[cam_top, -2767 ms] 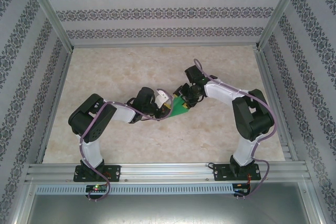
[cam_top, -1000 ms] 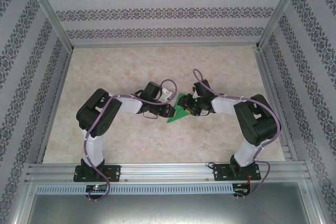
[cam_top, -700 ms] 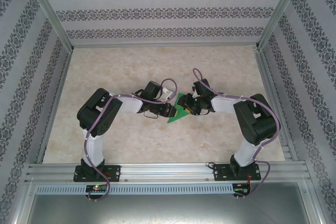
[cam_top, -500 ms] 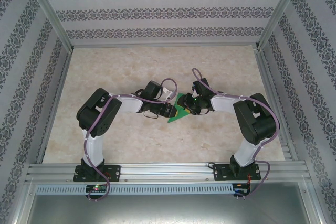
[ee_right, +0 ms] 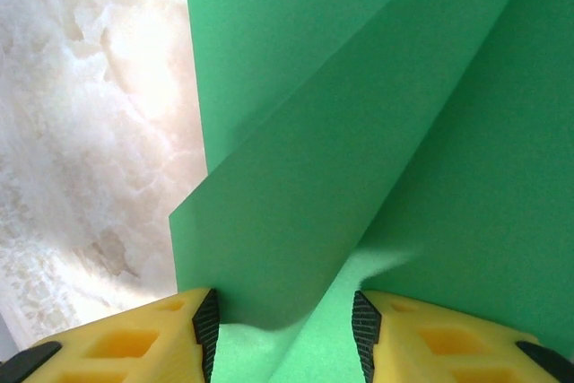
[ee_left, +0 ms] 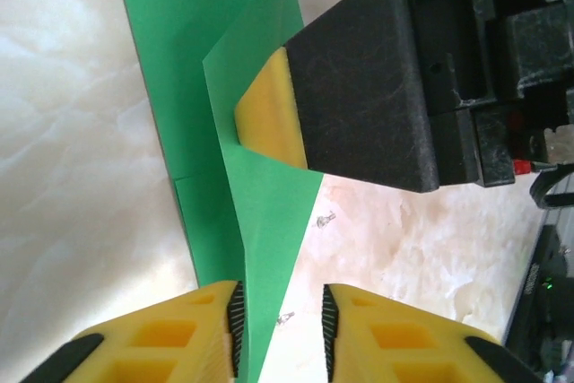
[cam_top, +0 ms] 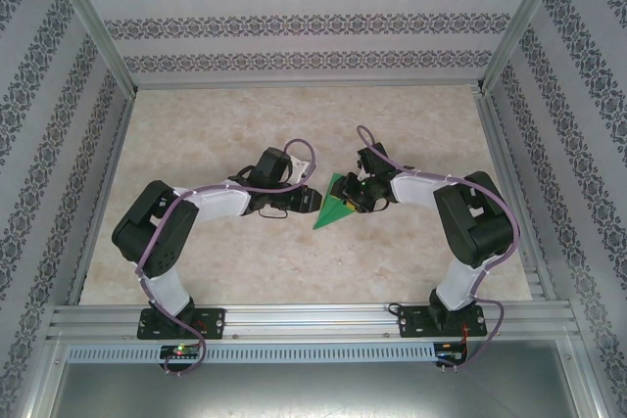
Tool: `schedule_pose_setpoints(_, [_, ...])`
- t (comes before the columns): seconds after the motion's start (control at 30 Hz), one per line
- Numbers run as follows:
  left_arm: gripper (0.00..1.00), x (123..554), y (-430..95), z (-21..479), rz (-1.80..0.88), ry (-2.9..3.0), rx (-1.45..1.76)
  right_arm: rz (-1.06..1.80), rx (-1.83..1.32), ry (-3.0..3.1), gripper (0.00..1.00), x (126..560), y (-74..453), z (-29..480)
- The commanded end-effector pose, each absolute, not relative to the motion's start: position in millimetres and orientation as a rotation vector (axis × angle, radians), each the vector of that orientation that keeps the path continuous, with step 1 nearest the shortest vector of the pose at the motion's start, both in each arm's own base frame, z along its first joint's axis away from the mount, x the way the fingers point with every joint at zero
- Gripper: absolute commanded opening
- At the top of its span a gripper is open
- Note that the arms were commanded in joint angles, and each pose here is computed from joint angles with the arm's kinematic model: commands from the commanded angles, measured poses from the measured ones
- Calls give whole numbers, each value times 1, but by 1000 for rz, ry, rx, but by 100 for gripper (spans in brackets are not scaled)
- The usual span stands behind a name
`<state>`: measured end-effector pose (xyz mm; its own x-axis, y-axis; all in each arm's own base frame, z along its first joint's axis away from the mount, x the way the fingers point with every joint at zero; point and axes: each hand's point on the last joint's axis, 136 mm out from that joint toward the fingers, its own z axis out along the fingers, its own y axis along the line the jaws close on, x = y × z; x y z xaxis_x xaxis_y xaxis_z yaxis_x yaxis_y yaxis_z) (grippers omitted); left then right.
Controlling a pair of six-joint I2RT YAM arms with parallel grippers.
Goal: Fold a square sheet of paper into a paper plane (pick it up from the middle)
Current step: Fourth fold the wing at the center of the table.
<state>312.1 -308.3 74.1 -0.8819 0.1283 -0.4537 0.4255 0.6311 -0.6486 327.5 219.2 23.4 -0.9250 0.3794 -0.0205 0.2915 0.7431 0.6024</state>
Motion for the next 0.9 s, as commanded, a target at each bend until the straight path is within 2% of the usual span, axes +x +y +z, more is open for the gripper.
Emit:
schedule_pose_setpoints(0.0, [28,314,-321,78,-1214,2482,396,715,569,2923,46,307,200,-11])
schedule_pose_setpoints(0.37, [17,318,-342,65,-1349,2516,354,683,522,3018,46,299,202,-19])
schedule_pose_setpoints(0.87, [14,316,-338,43,-1268,2605,330,637,513,3058,50,296,201,-26])
